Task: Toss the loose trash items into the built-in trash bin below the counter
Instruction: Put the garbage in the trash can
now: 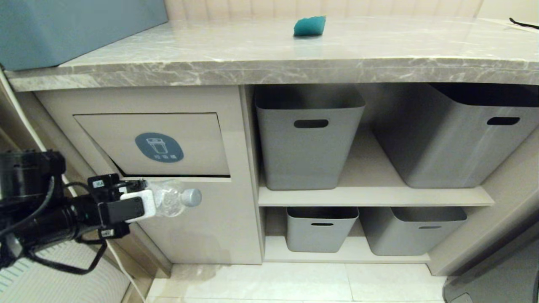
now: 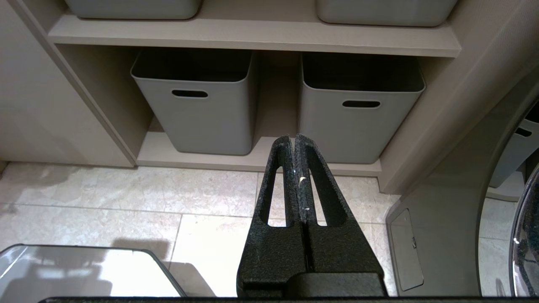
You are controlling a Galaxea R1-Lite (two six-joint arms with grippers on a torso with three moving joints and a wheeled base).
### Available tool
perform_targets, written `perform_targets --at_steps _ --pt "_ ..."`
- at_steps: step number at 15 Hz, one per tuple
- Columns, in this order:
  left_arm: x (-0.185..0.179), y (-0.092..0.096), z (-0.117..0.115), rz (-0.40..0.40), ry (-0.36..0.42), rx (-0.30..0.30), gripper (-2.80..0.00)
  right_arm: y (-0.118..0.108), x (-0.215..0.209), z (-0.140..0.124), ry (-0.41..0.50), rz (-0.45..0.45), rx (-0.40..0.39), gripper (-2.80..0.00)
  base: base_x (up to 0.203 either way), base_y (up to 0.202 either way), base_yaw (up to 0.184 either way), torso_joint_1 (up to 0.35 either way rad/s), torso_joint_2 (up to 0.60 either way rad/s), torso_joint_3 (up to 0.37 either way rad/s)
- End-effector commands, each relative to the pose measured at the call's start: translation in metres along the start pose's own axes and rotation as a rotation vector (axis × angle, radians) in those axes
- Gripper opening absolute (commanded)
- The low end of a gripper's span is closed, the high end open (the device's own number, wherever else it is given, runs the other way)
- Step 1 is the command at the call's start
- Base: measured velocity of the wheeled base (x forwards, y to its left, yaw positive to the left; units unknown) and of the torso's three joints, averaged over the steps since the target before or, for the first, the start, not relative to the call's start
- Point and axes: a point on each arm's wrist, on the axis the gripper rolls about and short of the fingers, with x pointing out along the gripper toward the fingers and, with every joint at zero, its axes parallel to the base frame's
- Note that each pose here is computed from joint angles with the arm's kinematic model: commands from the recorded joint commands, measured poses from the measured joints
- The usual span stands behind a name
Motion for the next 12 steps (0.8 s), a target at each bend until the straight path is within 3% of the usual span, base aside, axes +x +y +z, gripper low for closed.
perform_targets --at_steps 1,4,6,9,12 --pt "0.025 0.0 -0.014 -0.011 0.036 0.091 -2.8 0.0 0.0 0.0 0.002 0.001 -0.001 -2.8 0.0 0.0 0.0 0.0 0.0 0.0" --pt "0.045 0.016 -0.023 0.105 0.063 0.107 -2.8 0.0 0.0 0.0 0.0 0.001 -0.001 -2.8 0.0 0.0 0.0 0.0 0.0 0.0" --pt "0.063 0.024 -0.026 0.12 0.065 0.102 -2.8 0.0 0.0 0.0 0.0 0.001 -0.001 -2.8 0.0 0.0 0.0 0.0 0.0 0.0" --pt "0.08 0.034 -0.025 0.146 0.047 0.028 -2.8 0.0 0.0 0.0 0.0 0.001 -0.001 -2.8 0.0 0.0 0.0 0.0 0.0 0.0" --pt "0.096 0.042 -0.029 0.161 0.045 0.019 -2.8 0.0 0.0 0.0 0.0 0.001 -0.001 -2.8 0.0 0.0 0.0 0.0 0.0 0.0"
